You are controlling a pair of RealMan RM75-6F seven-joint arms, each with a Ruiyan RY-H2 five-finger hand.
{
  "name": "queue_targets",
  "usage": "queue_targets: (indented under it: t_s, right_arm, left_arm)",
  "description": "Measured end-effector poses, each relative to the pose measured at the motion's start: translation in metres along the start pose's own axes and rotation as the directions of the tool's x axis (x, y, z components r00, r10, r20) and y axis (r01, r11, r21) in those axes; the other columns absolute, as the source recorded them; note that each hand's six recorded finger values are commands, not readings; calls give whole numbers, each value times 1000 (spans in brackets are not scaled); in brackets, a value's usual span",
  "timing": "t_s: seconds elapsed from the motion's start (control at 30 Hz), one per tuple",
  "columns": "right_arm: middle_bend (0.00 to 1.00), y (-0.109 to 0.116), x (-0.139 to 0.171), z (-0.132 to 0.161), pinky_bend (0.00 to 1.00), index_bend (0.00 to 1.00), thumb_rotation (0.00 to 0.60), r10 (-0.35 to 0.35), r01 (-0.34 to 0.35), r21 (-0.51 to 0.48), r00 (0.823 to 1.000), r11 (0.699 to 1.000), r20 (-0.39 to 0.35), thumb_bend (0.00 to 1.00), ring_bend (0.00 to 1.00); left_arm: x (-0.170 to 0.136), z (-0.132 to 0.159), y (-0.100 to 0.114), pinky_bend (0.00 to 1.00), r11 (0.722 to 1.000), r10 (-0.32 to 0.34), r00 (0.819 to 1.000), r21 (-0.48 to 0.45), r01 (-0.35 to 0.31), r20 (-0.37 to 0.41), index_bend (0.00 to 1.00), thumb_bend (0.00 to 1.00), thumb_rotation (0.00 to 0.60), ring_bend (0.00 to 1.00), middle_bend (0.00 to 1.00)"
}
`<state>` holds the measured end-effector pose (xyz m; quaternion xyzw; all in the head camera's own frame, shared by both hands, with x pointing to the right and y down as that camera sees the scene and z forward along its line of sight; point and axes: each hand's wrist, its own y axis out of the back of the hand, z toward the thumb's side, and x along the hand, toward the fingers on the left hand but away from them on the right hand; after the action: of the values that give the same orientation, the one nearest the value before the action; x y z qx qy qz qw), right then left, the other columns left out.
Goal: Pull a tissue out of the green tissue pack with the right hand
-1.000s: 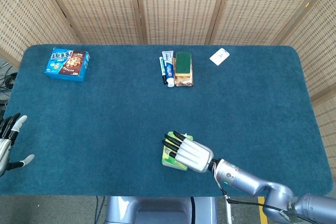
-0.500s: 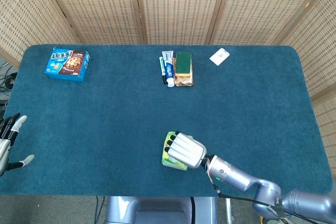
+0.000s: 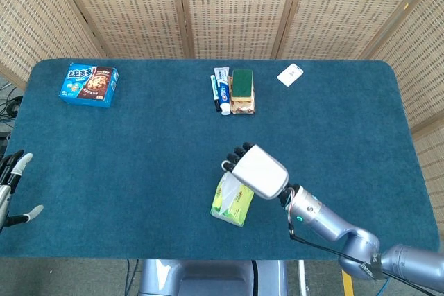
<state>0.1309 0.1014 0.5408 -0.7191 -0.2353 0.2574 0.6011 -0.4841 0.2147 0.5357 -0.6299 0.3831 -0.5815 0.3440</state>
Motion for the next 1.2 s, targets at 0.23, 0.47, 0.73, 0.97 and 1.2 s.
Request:
queue_targets:
  t_s: [0.23, 0.47, 0.73, 0.97, 1.2]
  right_arm:
    - [630, 12, -17, -50, 668, 651, 600, -63, 72, -39, 979, 997, 196, 749, 605]
    - [630, -25, -20, -109, 668, 652, 600, -41, 22, 54, 920, 998, 389, 749, 605]
    - [550, -95, 1, -142, 654, 604, 600, 65, -186, 223, 886, 957, 459, 702, 549]
    - [0, -146, 12, -126, 111, 0, 600, 205, -312, 200, 882, 929, 425, 0, 0]
    - [0, -133, 15, -127, 96, 0, 600, 168, -253, 138, 879, 958, 447, 0, 0]
  left_arm:
    - [0, 1, -1, 0, 1000, -6, 1000, 0, 6, 3, 0, 0, 600, 0, 0]
    - [4, -3, -4, 0, 1000, -19, 1000, 1, 19, -13, 0, 0, 600, 0, 0]
    - [12, -2, -10, 0, 999, -47, 999, 18, 48, -22, 0, 0, 600, 0, 0]
    - [10, 1, -12, 0, 998, -50, 999, 26, 50, -19, 0, 0, 600, 0, 0]
    - [9, 1, -11, 0, 999, -46, 999, 20, 47, -17, 0, 0, 600, 0, 0]
